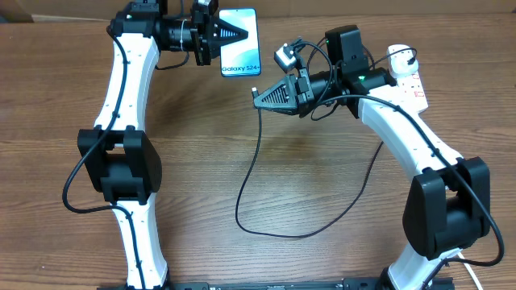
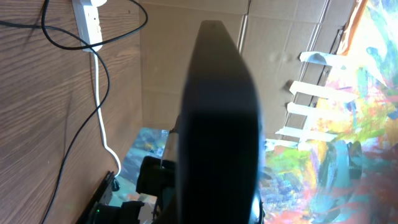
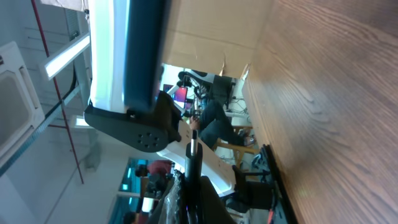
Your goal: Plug charger to phone and switch on socket
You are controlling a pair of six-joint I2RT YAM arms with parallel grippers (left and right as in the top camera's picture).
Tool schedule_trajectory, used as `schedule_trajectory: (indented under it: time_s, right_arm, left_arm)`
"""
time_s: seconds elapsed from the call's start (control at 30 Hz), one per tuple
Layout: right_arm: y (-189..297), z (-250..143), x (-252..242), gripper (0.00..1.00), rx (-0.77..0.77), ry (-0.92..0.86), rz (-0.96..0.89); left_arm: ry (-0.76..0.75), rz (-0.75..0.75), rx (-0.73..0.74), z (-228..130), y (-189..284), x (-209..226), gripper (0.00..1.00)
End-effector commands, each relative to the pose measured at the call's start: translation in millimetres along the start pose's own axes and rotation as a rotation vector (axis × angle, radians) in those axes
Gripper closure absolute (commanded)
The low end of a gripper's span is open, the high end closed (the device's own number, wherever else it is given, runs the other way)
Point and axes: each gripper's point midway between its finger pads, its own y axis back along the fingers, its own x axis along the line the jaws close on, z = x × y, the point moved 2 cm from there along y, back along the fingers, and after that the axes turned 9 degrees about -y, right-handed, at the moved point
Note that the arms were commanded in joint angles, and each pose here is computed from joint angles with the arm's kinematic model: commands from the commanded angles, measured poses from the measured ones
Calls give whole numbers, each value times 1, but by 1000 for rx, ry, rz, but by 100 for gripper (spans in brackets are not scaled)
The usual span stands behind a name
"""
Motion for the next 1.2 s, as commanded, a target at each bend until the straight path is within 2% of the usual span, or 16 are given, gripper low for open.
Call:
schedule_trajectory:
  time_s: [0.0,1.17]
  right_arm:
    - [-8,-3,8,96,29,-59,15]
    - [-18,16,17,96,-27,-96,-19]
  left_arm:
    - [-48,-30,11,-3,2,-17,96]
    - [-48,-7,2,-1,0,-14,96]
